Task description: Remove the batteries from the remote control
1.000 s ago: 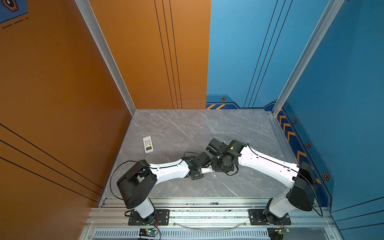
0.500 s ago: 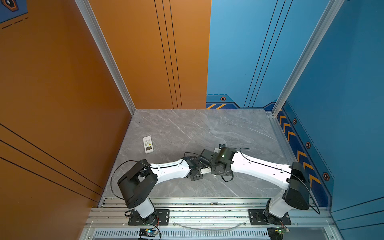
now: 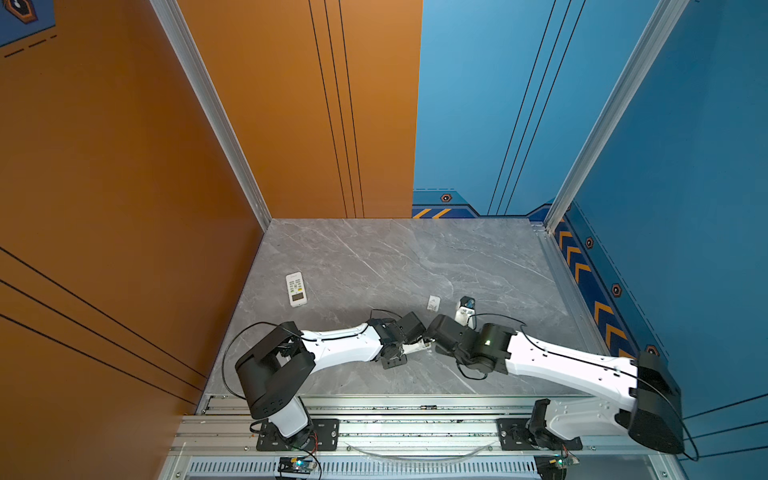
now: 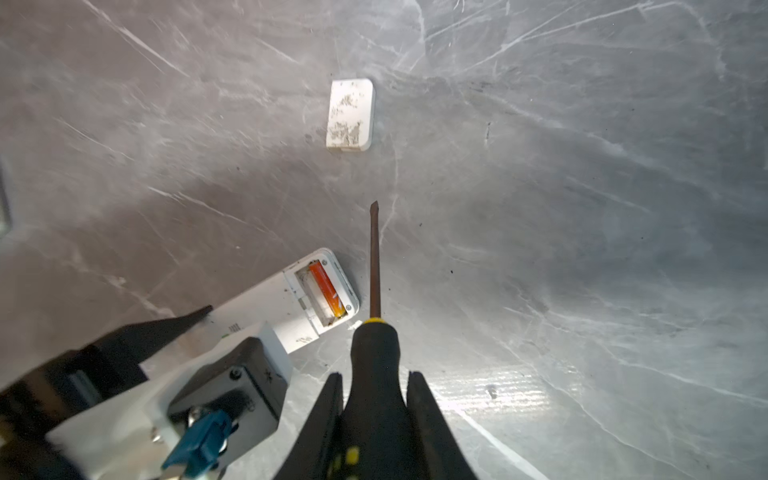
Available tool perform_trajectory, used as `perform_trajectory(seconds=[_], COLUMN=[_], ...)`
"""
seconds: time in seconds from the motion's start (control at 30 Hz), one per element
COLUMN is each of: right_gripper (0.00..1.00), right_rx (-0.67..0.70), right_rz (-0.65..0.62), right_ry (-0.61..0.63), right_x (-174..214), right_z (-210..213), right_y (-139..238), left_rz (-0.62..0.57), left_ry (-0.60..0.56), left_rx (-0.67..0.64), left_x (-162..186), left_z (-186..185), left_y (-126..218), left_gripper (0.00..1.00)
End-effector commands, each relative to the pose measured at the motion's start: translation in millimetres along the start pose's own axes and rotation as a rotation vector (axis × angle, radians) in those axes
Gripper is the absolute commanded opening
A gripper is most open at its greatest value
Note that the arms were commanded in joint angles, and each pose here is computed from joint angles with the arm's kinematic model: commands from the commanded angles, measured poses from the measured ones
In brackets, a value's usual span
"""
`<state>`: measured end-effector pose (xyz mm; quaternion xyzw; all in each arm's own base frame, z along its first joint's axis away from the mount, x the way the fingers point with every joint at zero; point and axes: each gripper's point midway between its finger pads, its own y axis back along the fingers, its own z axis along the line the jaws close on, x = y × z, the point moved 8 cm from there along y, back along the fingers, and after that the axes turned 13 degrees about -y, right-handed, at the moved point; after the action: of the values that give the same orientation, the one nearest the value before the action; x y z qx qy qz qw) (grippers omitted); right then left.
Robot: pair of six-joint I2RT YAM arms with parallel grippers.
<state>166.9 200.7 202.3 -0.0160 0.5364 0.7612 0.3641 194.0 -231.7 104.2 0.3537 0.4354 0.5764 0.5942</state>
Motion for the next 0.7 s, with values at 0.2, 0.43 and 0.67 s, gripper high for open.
perform_trajectory(seconds=[0.2,0.43,0.67], right_gripper=[0.00,0.00,0.00], right_rx=[-0.024,0.043,0.090], right_rz=[0.384,0.495,0.460], right_ry=[0.124,0.171,0.200], right_x=[-4.3,8.5,6.0], right_z=[8.4,22.1,22.1], right_y=[22.7,17.6,18.1], left_rz=[-0.003,-0.005,-0.004], left_ry=[0.037,0.033,0.025], left_rx=[0.041,0.016,0.015], left_x=[15.3,14.7,14.3], left_z=[-6.1,-2.9,-3.1], left_y=[-3.1,-3.0,-3.6], left_gripper=[0.00,0.00,0.00])
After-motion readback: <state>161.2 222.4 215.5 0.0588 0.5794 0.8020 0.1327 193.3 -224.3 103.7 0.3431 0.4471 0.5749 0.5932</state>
